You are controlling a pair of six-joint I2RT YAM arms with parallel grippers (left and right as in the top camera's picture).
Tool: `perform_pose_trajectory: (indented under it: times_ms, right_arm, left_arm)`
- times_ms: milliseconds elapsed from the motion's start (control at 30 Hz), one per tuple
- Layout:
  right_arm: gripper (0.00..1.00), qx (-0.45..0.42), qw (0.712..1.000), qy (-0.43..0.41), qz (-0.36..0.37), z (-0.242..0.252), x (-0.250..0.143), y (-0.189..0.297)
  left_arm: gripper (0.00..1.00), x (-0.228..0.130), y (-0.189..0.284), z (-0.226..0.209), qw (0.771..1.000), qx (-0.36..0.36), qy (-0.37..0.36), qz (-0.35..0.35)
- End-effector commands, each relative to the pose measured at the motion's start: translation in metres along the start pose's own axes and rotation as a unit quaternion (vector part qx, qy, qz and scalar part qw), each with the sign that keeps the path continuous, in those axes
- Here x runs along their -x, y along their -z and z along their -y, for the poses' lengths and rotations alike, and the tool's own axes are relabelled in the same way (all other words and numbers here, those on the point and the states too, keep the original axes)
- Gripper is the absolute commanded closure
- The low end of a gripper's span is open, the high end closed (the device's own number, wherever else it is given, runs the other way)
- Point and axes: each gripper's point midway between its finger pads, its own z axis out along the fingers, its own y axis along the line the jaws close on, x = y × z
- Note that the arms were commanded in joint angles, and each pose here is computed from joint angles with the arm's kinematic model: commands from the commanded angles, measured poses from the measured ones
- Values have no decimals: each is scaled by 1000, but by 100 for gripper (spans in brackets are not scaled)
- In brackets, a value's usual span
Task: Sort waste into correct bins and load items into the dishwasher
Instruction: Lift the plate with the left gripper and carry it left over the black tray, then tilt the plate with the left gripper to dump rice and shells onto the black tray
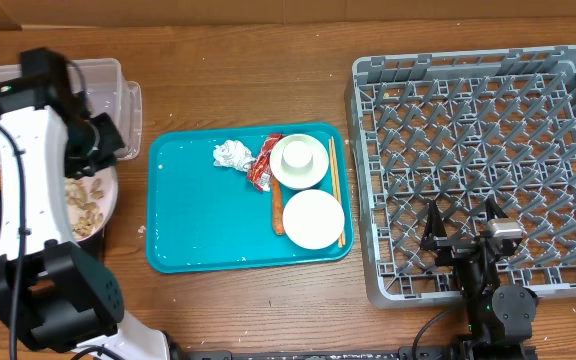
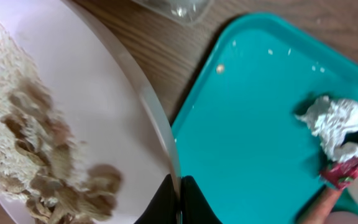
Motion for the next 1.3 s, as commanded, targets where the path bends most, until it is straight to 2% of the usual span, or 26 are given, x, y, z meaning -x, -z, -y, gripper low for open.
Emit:
perform_pose_trajectory:
  times_ms: [0,467,900,1267]
  right_arm:
    - [0,-1,1000,4,-1,1,-3,-1]
    - [0,-1,1000,4,-1,1,-3,-1]
    - [0,-1,1000,4,-1,1,-3,-1]
    - [0,-1,1000,4,-1,1,-3,-1]
  left_arm:
    - [96,15,21,-2,998,-56,2,34]
    - [96,33,27,-43,991,-99,73,55]
    - [96,35,16,-62,985,-130,102,53]
    - [96,40,26,-72,966,-216,128,65]
